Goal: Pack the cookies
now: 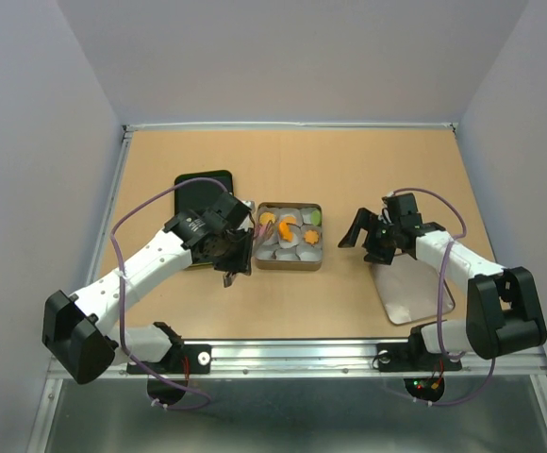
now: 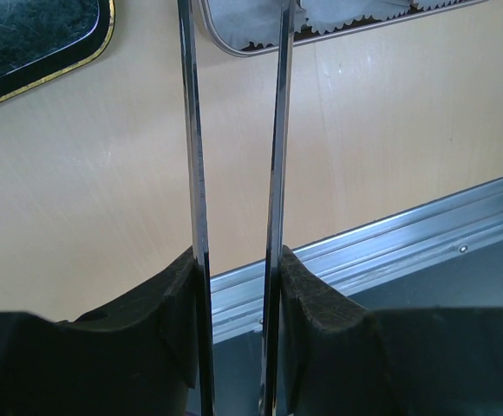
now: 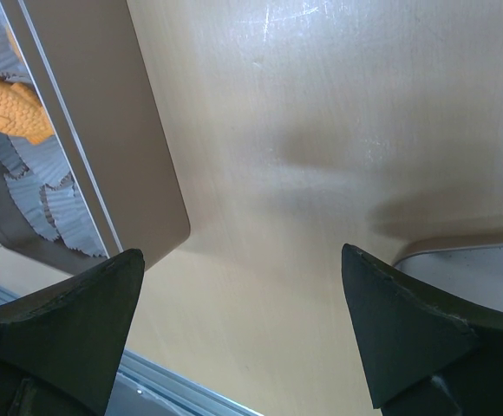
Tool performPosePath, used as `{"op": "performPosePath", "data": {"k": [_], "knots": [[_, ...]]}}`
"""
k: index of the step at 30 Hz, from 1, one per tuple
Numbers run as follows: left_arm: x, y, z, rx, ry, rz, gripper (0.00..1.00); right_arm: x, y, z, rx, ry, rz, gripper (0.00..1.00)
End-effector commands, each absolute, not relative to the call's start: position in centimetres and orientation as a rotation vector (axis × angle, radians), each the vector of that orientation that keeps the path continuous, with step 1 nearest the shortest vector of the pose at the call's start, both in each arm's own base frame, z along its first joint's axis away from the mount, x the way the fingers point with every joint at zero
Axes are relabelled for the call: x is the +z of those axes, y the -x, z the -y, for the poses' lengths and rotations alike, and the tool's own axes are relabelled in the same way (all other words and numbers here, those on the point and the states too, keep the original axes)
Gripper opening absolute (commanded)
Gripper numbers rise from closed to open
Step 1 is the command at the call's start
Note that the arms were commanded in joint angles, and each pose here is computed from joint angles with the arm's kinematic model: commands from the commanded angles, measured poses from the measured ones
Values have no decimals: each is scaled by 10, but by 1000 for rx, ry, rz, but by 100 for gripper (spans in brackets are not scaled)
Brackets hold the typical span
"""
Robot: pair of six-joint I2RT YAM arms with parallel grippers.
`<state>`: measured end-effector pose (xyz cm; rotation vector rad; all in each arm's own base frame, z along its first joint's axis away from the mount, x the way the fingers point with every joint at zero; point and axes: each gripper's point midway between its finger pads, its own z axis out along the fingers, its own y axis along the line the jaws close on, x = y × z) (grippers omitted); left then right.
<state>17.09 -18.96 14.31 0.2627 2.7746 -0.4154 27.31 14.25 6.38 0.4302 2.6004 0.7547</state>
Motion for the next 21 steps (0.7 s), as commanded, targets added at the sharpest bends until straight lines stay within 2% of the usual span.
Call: {"op": "performPosePath", "data": {"k": [1,7,15,21], "knots": [[147,-173,188,-393,-253,-2753,45,77,-286,-140,746,-395,-2527,100],[150,-175,187,-380,-237,-2745,55,76,-286,-140,748,-390,-2529,100],[153,-178,187,-365,-223,-2739,57,75,-285,-140,748,-390,-2528,100],[192,-194,187,-357,-185,-2640,57,76,-285,-140,751,-388,-2525,100]]}}
